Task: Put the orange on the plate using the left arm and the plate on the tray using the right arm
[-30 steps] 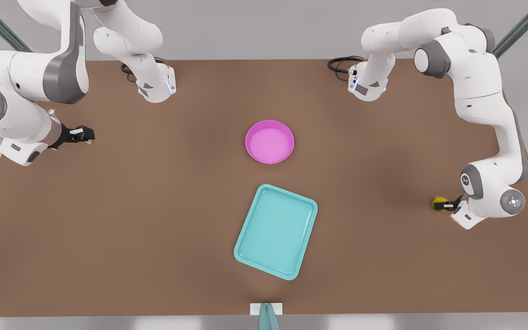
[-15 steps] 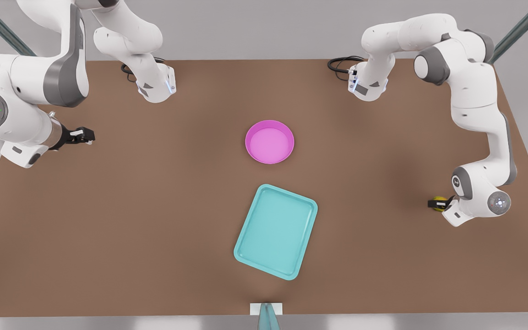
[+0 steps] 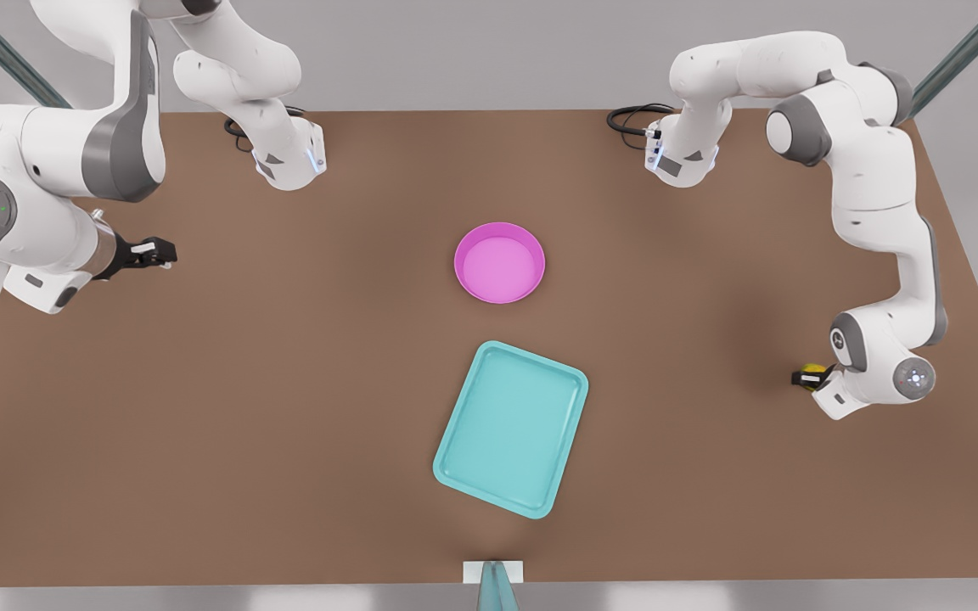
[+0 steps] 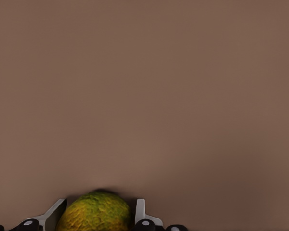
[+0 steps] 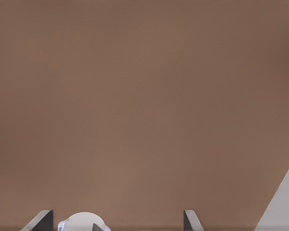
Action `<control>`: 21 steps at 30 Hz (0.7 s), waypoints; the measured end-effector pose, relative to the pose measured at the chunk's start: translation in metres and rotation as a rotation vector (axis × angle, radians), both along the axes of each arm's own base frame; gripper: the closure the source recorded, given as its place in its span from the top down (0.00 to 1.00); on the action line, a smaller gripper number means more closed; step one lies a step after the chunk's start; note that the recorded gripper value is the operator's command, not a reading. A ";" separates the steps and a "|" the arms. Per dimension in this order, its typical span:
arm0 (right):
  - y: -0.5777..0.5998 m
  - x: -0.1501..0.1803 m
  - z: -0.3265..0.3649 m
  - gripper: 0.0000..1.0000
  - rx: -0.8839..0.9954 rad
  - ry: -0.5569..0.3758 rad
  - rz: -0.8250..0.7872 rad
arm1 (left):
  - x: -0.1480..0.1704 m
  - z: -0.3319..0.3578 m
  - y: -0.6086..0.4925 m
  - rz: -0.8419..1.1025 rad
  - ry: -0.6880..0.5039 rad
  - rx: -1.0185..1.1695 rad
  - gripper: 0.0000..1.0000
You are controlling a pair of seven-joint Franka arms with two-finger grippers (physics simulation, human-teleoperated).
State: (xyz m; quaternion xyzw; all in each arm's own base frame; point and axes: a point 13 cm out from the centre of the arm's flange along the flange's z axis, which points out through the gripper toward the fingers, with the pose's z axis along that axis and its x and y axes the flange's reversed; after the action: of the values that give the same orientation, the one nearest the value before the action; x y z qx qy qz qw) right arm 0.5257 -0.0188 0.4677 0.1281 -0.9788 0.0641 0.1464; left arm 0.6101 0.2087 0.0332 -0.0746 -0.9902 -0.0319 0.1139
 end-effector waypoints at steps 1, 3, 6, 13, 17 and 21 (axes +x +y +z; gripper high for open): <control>0.000 0.000 0.000 1.00 0.000 0.000 0.000 | 0.000 -0.001 0.000 -0.001 0.000 0.000 0.66; 0.000 0.000 0.000 1.00 0.000 0.000 0.001 | 0.000 0.001 0.000 -0.002 -0.002 0.000 0.58; 0.000 0.000 0.000 1.00 0.000 -0.001 0.001 | 0.002 0.014 0.001 0.000 -0.004 0.003 0.55; -0.004 0.001 -0.001 1.00 0.001 0.003 0.000 | 0.016 0.116 -0.226 -0.241 -0.006 -0.006 0.57; -0.005 0.002 -0.002 1.00 0.002 0.004 0.004 | -0.035 0.138 -0.442 -0.429 0.013 -0.001 0.57; -0.005 0.002 -0.004 1.00 0.003 0.007 0.007 | -0.148 0.137 -0.616 -0.544 0.042 -0.004 0.57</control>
State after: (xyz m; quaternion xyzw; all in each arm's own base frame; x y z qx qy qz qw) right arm 0.5276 -0.0234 0.4636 0.1321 -0.9779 0.0630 0.1494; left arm 0.4621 -0.4077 0.1699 -0.3390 -0.9311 -0.0577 0.1217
